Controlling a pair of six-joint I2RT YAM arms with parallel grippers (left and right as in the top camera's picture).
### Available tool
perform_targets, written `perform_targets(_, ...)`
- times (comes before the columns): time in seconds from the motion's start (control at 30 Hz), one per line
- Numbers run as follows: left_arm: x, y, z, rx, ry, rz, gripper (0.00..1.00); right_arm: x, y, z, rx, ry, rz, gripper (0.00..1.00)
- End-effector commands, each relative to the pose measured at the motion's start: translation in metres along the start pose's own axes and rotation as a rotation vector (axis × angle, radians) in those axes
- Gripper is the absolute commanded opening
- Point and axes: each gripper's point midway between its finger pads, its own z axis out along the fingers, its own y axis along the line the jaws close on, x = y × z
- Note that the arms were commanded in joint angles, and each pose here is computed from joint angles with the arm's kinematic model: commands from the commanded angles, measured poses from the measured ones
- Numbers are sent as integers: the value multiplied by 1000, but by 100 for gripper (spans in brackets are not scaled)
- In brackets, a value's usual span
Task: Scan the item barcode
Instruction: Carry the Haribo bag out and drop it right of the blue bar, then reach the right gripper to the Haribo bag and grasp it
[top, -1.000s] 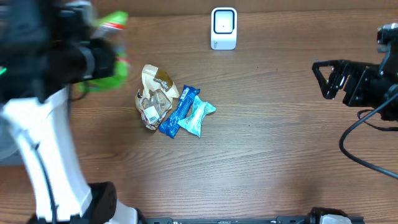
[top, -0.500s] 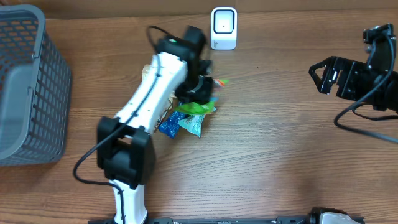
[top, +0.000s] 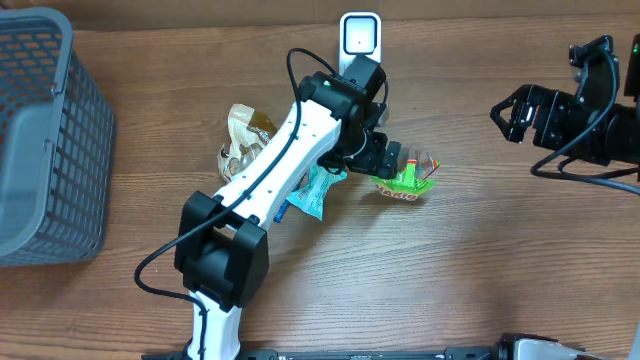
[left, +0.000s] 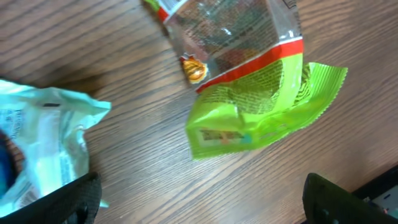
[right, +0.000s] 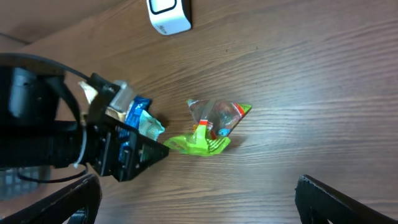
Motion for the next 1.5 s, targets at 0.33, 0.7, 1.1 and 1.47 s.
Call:
perform_targets(0.33, -75, 120, -156, -15, -376, -241, 88, 11, 36, 121, -166, 213, 24, 11)
perform_targets(0.7, -75, 128, -149, -56, -366, -219, 90, 88, 13, 237, 118, 478, 13, 4)
perform_targets(1.1, -76, 133, -150, -80, -376, -221, 91, 158, -30, 288, 156, 590, 66, 5)
perform_targets(1.47, -78, 137, -139, -84, -353, -229, 92, 179, -9, 280, -2, 678, 63, 22)
